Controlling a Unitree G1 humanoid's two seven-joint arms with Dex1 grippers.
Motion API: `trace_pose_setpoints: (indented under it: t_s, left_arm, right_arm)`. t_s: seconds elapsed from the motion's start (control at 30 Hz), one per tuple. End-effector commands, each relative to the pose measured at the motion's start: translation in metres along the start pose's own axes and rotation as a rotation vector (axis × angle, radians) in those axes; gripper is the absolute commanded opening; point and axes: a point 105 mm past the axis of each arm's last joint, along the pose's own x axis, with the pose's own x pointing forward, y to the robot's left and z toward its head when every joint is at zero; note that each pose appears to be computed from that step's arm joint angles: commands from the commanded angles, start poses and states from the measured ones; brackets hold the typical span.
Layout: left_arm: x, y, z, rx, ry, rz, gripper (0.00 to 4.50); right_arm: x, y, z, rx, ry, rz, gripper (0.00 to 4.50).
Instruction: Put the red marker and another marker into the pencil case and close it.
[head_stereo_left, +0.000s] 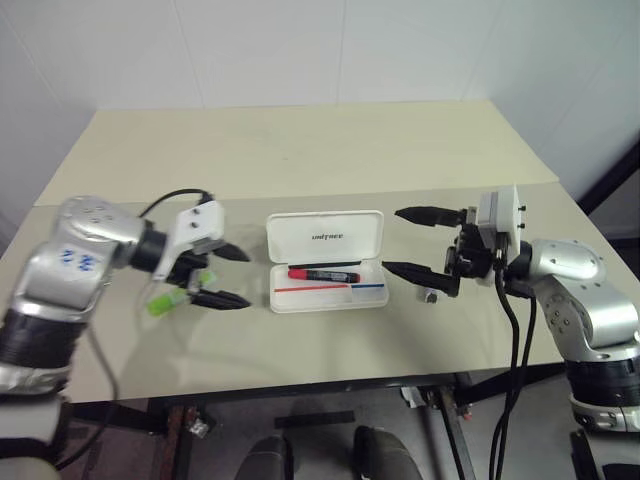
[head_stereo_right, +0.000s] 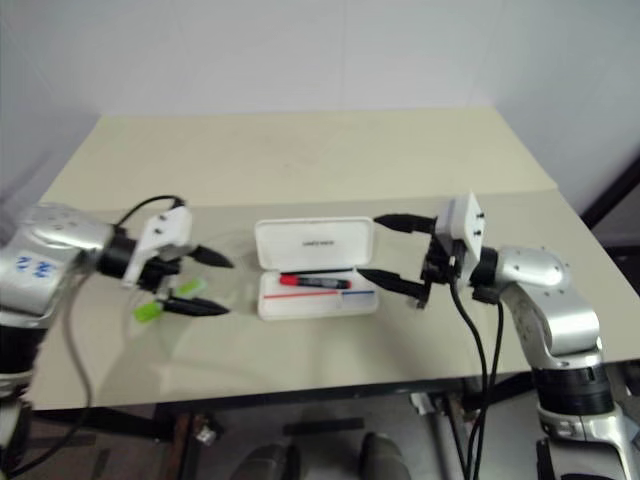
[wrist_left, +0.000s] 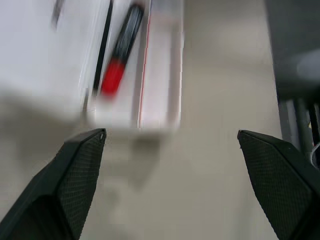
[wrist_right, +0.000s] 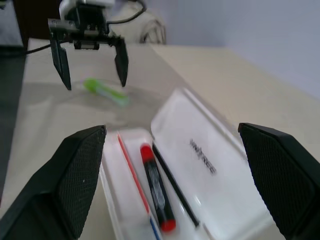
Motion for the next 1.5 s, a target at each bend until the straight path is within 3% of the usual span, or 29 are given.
trace_pose_setpoints:
  t_s: [0.03, 0.23, 0.47, 0.97, 1.33, 1.5]
  left_arm:
    - [-0.025, -0.001, -0.012, -0.05, 0.096, 0.07, 4.48]
    - [-0.048, 0.018, -0.055, -0.14, 0.319, 0.247, 4.48]
    - [-0.044, 0.028, -0.088, -0.21, 0.382, 0.288, 4.48]
    - [-0.008, 0.051, -0.103, -0.173, 0.391, 0.266, 4.48]
    - [-0.012, 0.051, -0.105, -0.165, 0.405, 0.259, 1.08]
    - [-0.009, 0.047, -0.101, -0.16, 0.37, 0.234, 1.07]
  right_arm:
    - [0.012, 0.005, 0.016, -0.05, -0.054, 0.075, 4.5]
    - [0.026, 0.008, 0.022, -0.073, -0.085, 0.133, 4.5]
    - [0.026, 0.01, 0.02, -0.069, -0.09, 0.124, 4.5]
    - [0.02, 0.015, 0.021, -0.067, -0.083, 0.071, 4.5]
    - [0.02, 0.014, 0.022, -0.076, -0.087, 0.052, 4.5]
    - [0.02, 0.014, 0.02, -0.071, -0.081, 0.057, 4.5]
